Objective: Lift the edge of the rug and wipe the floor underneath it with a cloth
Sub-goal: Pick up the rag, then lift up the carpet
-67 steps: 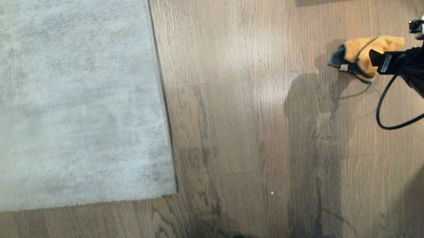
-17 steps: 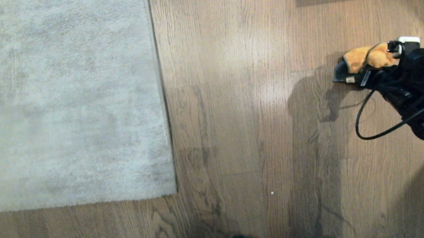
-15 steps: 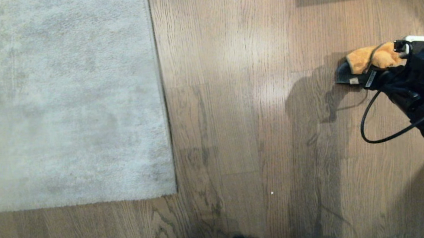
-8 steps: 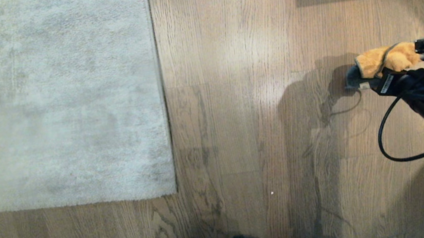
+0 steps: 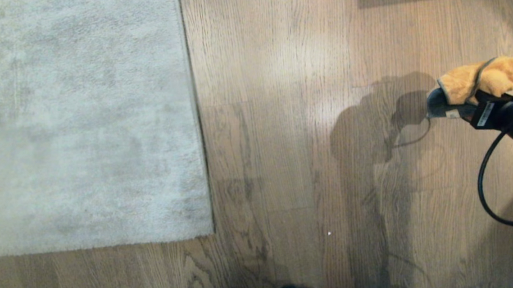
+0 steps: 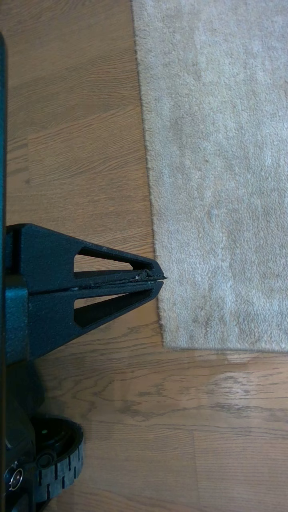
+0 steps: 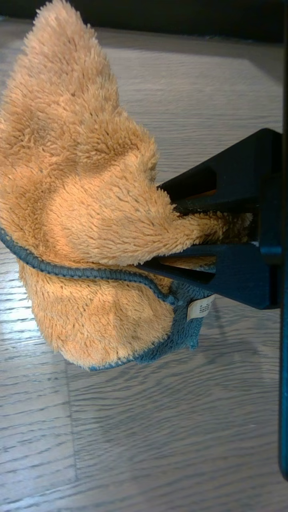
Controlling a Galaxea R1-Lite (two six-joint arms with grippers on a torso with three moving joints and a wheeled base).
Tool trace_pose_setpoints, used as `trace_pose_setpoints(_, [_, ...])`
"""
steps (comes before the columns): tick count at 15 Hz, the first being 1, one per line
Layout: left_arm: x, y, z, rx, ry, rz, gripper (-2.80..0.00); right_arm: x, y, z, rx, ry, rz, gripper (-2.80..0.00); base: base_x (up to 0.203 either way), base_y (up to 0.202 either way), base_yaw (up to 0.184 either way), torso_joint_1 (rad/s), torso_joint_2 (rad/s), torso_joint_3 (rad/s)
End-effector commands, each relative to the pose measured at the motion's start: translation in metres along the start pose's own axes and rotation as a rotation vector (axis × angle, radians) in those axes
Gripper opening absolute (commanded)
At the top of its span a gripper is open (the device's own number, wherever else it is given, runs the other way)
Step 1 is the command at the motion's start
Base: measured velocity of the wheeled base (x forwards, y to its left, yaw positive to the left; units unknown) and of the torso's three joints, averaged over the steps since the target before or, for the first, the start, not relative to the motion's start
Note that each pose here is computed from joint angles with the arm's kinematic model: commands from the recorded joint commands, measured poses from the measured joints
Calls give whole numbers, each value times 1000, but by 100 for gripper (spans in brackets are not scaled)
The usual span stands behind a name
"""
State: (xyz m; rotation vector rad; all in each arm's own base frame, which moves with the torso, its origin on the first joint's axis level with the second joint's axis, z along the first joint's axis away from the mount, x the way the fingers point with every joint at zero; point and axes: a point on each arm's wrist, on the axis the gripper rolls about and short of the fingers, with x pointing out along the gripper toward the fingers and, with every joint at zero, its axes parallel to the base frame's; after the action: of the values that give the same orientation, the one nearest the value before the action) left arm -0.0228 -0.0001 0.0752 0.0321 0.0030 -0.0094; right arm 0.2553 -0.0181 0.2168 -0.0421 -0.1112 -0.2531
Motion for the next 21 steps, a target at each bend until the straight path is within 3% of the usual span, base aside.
trace_pose_setpoints(1, [0,0,0,0,0,0,-280,-17,-4,3,3,-16,-2,-280,0,0,0,0,0,0])
trace_pose_setpoints(11, [0,0,0,0,0,0,-280,-69,-15,-5,-1,2,-7,-280,0,0,0,0,0,0])
trace_pose_setpoints(15, [0,0,0,0,0,0,-280,-85,-24,-9,-61,4,-45,-280,0,0,0,0,0,0])
trace_pose_setpoints(21, [0,0,0,0,0,0,-280,-130,-30,-34,-74,64,-33,-280,0,0,0,0,0,0])
